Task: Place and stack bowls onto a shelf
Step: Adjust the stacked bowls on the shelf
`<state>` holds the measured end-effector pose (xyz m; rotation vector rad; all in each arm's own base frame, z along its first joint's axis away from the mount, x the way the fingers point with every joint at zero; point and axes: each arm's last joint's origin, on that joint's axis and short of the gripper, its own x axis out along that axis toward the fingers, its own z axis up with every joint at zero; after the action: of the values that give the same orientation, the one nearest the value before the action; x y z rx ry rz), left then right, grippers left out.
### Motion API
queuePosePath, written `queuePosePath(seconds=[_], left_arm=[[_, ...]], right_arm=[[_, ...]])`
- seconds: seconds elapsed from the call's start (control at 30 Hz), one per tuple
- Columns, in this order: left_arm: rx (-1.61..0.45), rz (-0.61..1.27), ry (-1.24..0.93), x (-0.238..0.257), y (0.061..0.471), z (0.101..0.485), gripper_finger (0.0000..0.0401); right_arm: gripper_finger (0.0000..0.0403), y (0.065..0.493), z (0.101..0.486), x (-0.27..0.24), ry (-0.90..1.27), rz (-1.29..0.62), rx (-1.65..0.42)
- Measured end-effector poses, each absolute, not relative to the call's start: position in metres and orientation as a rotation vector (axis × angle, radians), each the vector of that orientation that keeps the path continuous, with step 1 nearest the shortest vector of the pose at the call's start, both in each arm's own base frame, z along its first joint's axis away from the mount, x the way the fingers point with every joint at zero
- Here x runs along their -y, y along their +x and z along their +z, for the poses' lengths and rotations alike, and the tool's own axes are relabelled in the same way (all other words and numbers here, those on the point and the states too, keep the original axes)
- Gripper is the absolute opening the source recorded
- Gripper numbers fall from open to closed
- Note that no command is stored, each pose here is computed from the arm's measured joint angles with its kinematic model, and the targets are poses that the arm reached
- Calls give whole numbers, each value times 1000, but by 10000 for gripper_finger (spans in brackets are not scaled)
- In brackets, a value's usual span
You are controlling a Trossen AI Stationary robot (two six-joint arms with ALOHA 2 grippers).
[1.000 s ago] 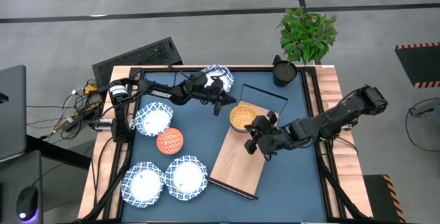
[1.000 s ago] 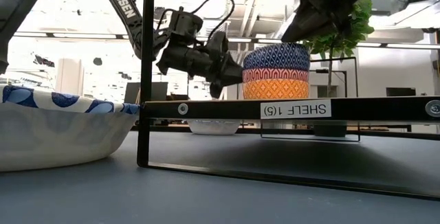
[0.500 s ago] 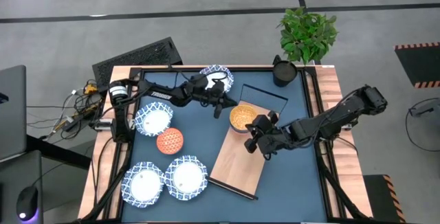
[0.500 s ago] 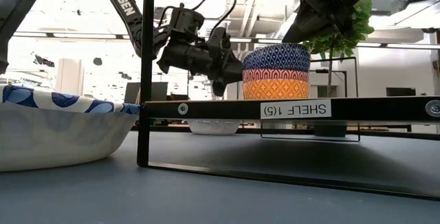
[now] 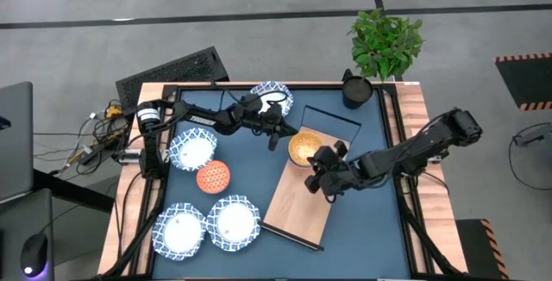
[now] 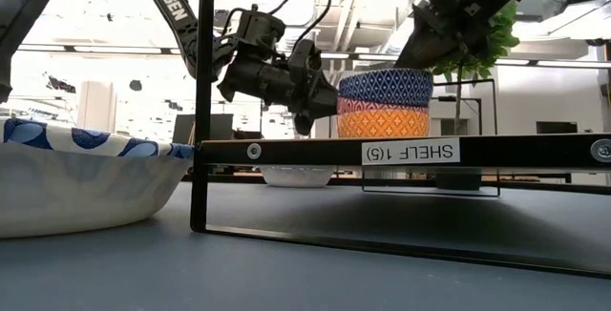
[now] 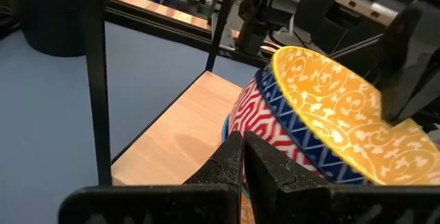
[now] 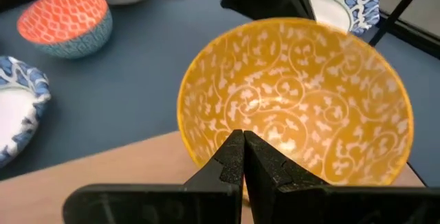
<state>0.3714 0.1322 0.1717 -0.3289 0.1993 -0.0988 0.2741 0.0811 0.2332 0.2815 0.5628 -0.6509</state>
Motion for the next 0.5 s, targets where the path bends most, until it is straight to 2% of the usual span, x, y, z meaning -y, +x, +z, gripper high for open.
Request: queuePosePath(seconds=[0.5], left_arm=[[-220, -108, -307, -125, 374, 169, 0]], right_arm=[[30, 278, 250, -83, 273, -640, -504]])
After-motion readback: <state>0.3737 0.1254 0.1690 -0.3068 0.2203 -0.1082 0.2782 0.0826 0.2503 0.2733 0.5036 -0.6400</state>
